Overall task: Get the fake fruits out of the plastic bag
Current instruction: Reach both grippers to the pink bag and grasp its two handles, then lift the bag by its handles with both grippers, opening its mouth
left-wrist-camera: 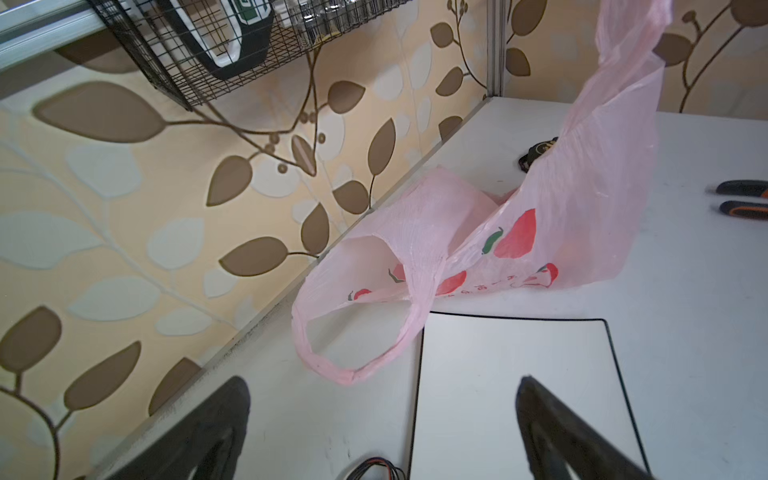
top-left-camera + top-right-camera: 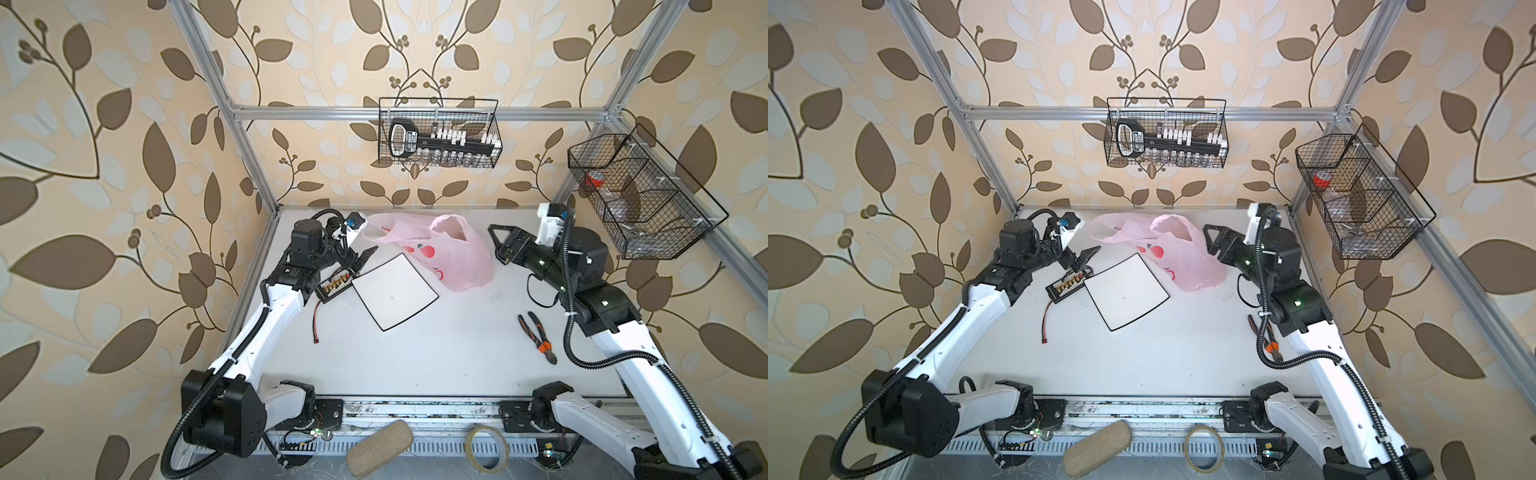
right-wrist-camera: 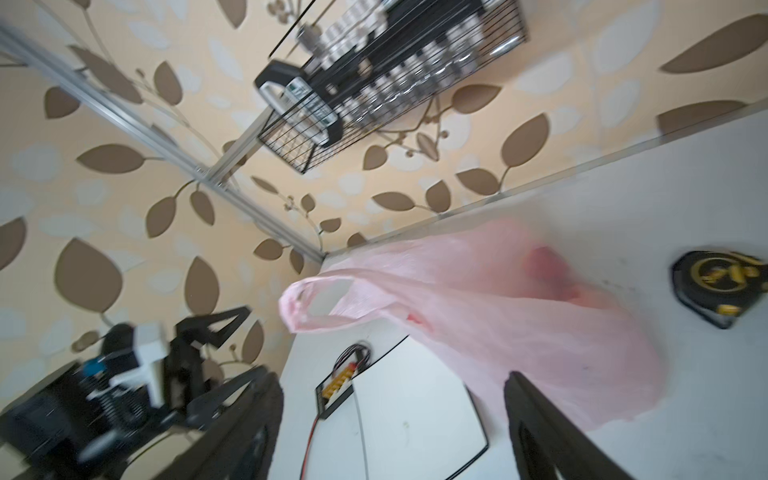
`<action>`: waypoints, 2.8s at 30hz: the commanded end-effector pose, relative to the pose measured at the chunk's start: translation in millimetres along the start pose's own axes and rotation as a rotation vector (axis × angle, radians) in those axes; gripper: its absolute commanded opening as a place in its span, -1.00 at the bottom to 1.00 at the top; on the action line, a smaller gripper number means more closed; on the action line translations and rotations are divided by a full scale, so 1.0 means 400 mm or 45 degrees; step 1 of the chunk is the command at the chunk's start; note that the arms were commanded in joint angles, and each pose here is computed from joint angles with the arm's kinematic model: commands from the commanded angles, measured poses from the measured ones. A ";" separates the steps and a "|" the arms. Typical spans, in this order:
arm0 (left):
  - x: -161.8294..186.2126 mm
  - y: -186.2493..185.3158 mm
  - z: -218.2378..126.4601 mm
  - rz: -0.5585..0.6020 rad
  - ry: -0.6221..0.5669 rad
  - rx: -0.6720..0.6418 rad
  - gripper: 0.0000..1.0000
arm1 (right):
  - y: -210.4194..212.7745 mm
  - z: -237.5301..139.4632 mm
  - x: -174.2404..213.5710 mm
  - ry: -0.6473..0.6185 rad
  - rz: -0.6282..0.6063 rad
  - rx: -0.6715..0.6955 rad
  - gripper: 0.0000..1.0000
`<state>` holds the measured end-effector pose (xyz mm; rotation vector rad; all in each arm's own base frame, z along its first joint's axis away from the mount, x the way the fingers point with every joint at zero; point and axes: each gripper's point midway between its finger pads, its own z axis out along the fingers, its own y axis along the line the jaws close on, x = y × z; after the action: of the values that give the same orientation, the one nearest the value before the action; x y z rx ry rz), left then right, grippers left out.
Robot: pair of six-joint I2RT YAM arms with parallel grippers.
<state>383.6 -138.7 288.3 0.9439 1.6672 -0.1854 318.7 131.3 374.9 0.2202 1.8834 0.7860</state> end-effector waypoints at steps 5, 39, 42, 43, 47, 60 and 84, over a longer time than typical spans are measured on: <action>0.015 -0.012 0.070 0.538 0.028 0.148 0.89 | 0.084 0.048 0.067 0.145 -0.003 -0.047 0.70; -0.017 -0.029 0.111 0.513 0.012 0.223 -1.00 | 0.204 0.323 0.056 0.017 0.106 -0.036 0.43; -0.047 -0.011 0.104 0.318 -0.017 0.170 -1.00 | 0.206 0.349 0.042 0.008 0.046 0.001 -0.09; -0.088 0.009 0.082 0.244 -0.058 0.110 -1.00 | 0.207 0.354 0.035 0.004 0.021 0.007 -0.27; -0.147 0.081 0.074 -0.155 -0.121 -0.042 -1.00 | 0.209 0.362 -0.016 -0.030 -0.047 0.005 -0.74; -0.328 0.299 0.143 -1.314 -0.357 -0.164 -1.00 | 0.196 0.348 -0.285 -0.185 -0.347 -0.217 -1.00; -0.271 -0.076 0.231 -1.804 -0.240 0.354 -1.00 | -0.257 0.007 0.210 0.303 -0.147 0.299 0.20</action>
<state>442.8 -272.8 265.5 -0.2845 2.0691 -1.3183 315.4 112.5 263.7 0.0010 2.1162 0.5822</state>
